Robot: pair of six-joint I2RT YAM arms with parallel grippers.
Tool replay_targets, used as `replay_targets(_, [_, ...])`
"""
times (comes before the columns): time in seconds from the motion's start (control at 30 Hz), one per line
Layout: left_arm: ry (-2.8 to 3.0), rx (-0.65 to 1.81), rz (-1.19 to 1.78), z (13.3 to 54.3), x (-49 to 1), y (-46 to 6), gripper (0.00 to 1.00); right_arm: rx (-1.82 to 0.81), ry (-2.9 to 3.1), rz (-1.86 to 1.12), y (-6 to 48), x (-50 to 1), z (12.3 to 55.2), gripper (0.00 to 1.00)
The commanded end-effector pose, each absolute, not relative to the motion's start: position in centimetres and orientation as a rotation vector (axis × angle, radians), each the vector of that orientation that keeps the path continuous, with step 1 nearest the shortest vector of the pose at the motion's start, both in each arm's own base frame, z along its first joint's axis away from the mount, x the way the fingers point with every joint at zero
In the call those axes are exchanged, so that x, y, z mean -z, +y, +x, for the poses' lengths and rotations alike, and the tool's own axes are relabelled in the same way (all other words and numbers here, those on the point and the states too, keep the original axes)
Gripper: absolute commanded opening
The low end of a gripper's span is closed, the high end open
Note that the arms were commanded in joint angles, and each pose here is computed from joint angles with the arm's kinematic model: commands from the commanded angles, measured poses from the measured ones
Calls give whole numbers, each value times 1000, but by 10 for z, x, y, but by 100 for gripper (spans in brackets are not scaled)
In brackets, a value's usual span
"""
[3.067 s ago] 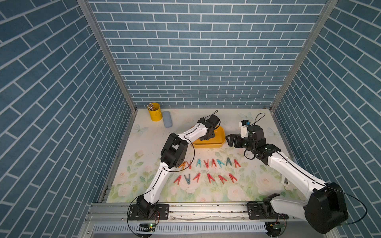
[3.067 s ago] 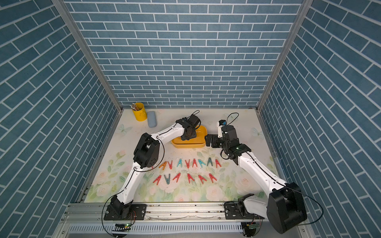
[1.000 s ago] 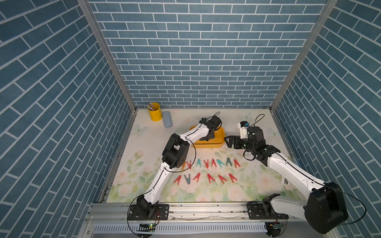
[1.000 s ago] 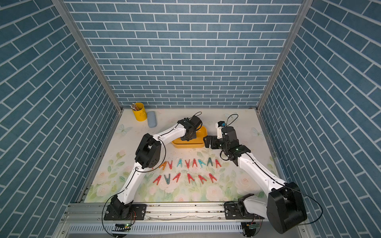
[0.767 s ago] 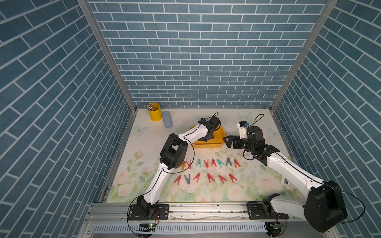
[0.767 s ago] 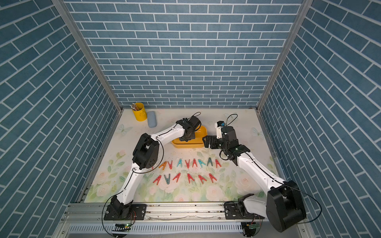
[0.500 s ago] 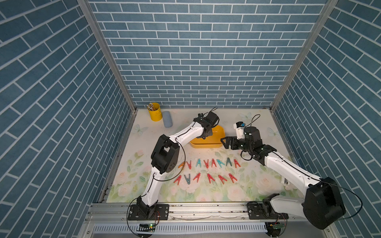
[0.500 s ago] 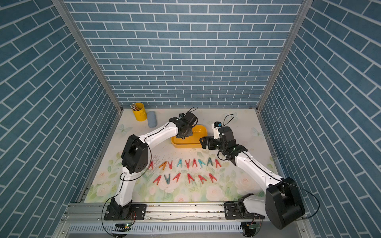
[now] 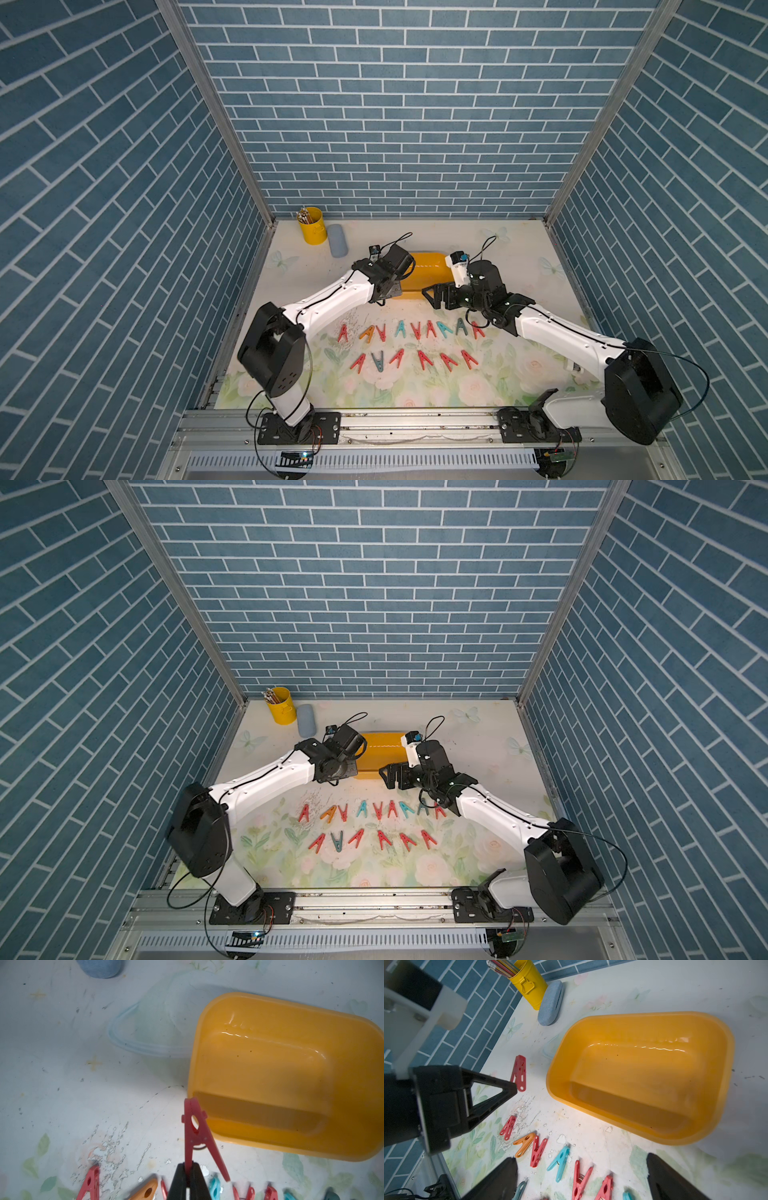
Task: Take the clothespins out of the storage box
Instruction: Place the clothespin at the center of the board.
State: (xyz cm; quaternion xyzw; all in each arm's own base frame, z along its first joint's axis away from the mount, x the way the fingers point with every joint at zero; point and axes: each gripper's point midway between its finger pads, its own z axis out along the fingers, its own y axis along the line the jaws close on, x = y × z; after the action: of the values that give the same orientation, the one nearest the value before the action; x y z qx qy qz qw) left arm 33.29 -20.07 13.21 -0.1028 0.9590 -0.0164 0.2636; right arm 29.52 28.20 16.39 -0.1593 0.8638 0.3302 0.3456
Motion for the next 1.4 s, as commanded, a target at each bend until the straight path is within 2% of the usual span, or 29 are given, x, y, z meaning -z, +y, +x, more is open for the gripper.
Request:
replay_targets(0.0, [2594,-16,-344,308,-126,-171,0,-909,2189,-412,300,-181,298,99])
replay_targets(0.33, [2665,-121,-474,225,-94,-100,0,-964,2191,-470,333,-174,283,99])
replay_targets(0.6, [2737,-113,-587,178,-57,-74,2,-979,2198,-508,349,-170,274,99])
replay_targets(1.23, [2905,-121,-629,144,-11,-77,7,-931,2213,-493,344,-167,273,100])
replay_targets(1.3, [2905,-117,-624,145,-12,-77,10,-931,2212,-494,344,-166,273,99])
replay_targets(1.37, [2900,-115,-623,147,-14,-78,20,-929,2216,-495,344,-166,273,100])
